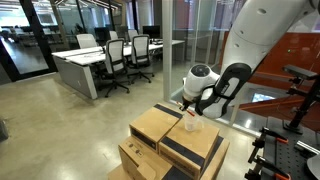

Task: Put the marker inside the cup

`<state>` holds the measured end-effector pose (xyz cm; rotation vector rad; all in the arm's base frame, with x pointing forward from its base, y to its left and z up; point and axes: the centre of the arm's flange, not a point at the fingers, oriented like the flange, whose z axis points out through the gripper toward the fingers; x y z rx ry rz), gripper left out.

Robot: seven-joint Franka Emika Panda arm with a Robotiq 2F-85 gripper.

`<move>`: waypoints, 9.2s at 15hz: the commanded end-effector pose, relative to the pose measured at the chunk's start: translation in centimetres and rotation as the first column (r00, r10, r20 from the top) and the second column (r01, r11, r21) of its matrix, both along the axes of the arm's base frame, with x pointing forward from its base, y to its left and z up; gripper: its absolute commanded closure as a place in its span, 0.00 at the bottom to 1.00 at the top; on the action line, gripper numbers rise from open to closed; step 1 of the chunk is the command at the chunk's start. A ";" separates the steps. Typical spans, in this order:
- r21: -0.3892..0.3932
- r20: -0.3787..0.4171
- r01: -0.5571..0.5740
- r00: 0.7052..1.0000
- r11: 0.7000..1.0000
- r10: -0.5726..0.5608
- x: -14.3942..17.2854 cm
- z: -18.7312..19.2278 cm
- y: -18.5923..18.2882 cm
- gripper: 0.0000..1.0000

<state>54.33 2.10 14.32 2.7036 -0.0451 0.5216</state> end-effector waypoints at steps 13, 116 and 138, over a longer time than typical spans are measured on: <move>-0.011 0.014 -0.026 1.000 1.000 0.026 -0.4 -0.5 0.0 0.96; -0.005 0.002 0.000 1.000 1.000 0.000 -1.7 -1.0 -1.2 0.67; -0.027 0.170 -0.008 0.985 1.000 0.012 3.4 3.8 -0.4 0.00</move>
